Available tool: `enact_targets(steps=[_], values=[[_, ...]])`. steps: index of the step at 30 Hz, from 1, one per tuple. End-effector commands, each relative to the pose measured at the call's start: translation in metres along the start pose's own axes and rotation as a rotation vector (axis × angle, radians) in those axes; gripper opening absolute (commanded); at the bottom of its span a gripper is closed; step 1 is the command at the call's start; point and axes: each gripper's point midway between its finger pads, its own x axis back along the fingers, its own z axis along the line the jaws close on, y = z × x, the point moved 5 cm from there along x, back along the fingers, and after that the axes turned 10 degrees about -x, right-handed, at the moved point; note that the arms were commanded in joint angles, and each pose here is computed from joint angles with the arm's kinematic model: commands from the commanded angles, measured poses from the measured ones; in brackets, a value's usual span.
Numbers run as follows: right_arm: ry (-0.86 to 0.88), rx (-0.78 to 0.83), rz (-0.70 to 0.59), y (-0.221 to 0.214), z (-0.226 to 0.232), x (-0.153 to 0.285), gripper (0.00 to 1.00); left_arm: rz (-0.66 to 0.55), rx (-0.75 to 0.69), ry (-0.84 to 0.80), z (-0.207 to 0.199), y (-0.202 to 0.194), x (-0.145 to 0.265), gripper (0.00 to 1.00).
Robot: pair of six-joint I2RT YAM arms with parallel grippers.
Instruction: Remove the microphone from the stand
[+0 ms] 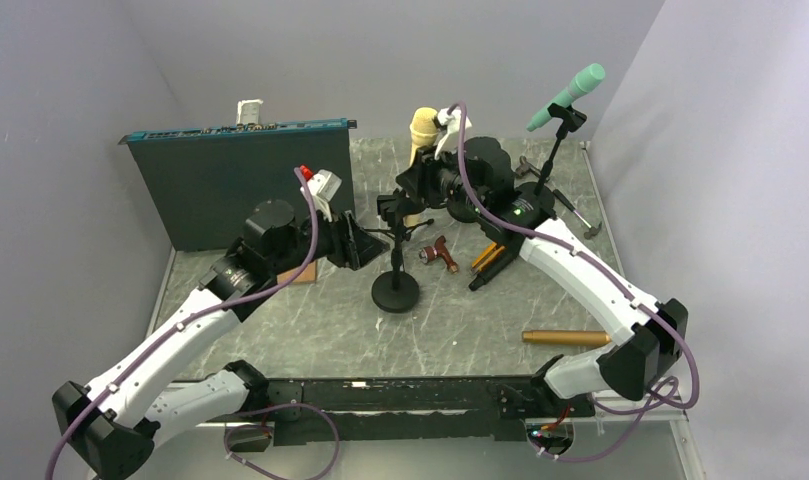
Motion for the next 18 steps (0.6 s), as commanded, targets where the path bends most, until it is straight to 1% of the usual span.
enact_targets(steps=[1,4,8,11,16,18], values=[[0.045,-0.154,0.110,-0.008,0.009,0.001,0.00,-0.157,-0.087,0.069,0.005,0.030,-0.003,0.68],[0.045,-0.162,0.113,-0.004,0.006,-0.001,0.00,-0.157,-0.107,0.087,0.008,0.035,-0.008,0.71],[0.051,-0.164,0.108,0.000,0.003,-0.002,0.00,-0.147,-0.146,0.001,-0.001,0.043,-0.019,0.73],[0.067,-0.166,0.106,0.002,0.004,-0.002,0.00,-0.123,-0.181,-0.002,0.002,0.045,-0.028,0.73],[0.084,-0.169,0.110,0.003,0.005,-0.002,0.00,-0.130,-0.296,0.023,0.013,0.050,-0.041,0.73],[0.086,-0.167,0.108,0.004,0.005,-0.001,0.00,-0.125,-0.329,0.006,0.013,0.050,-0.046,0.73]])
